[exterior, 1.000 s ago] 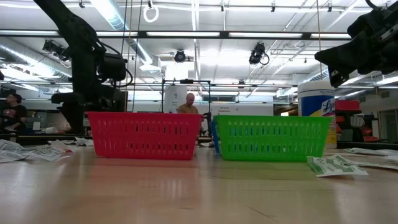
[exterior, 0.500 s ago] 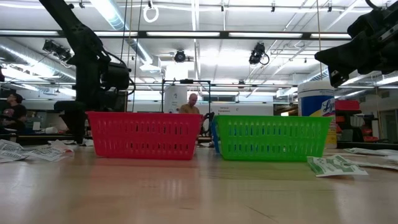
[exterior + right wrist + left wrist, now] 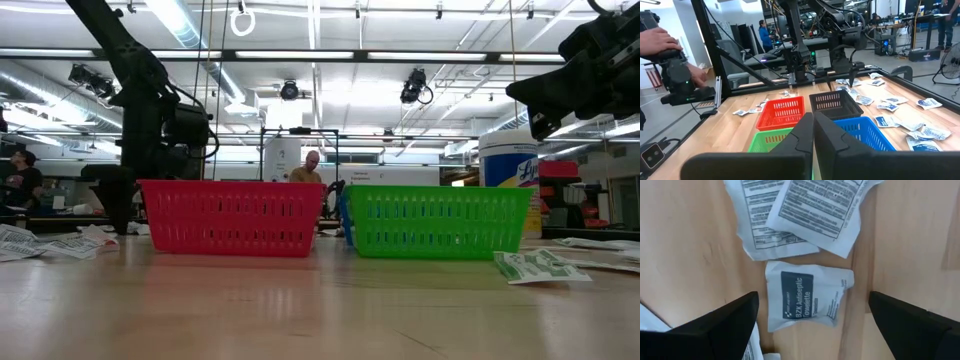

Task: Pick & Place First Aid Supplies
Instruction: Put the gray towelette pack into the black bin

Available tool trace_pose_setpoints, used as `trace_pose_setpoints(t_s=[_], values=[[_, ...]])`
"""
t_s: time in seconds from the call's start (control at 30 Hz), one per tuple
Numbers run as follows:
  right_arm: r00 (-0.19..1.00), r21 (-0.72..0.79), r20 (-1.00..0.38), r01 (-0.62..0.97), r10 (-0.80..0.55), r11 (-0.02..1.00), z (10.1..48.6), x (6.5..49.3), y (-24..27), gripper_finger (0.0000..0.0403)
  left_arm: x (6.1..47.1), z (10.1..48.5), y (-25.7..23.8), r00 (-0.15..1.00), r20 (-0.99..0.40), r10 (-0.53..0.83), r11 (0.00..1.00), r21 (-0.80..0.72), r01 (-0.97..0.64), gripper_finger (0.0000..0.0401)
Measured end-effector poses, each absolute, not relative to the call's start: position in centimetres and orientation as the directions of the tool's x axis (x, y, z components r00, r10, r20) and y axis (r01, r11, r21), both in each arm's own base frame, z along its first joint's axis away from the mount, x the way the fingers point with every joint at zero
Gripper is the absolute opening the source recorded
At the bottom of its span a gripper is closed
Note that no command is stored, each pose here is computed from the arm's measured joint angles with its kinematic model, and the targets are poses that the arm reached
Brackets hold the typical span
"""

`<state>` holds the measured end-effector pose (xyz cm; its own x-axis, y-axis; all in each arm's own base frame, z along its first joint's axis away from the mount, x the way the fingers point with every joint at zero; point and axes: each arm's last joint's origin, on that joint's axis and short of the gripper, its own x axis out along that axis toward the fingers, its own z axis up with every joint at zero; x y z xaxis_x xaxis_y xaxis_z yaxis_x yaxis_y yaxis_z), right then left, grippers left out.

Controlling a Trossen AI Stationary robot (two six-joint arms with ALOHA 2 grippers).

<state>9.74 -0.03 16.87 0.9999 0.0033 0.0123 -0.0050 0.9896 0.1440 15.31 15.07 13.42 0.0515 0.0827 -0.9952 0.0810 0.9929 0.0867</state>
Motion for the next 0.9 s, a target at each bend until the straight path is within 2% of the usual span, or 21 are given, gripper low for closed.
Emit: trace_pose_setpoints(t_s=[0.27,0.7,0.9], values=[[1.0,0.144,0.013,-0.005,0.003,0.99,16.88,9.74,-0.03,0.0018,15.56,13.19,14.96,0.042,-0.996,0.076,0.991,0.08,0.106,0.0362],[1.0,0.144,0.012,-0.005,0.003,0.99,16.87,9.75,-0.02,0.0018,15.44,13.09,14.79,0.029,-0.998,0.06,0.992,0.063,0.113,0.0253],[1.0,0.144,0.012,-0.005,0.003,0.99,16.87,9.75,-0.02,0.0018,15.42,13.08,14.79,0.026,-0.998,0.061,0.991,0.063,0.114,0.0223]])
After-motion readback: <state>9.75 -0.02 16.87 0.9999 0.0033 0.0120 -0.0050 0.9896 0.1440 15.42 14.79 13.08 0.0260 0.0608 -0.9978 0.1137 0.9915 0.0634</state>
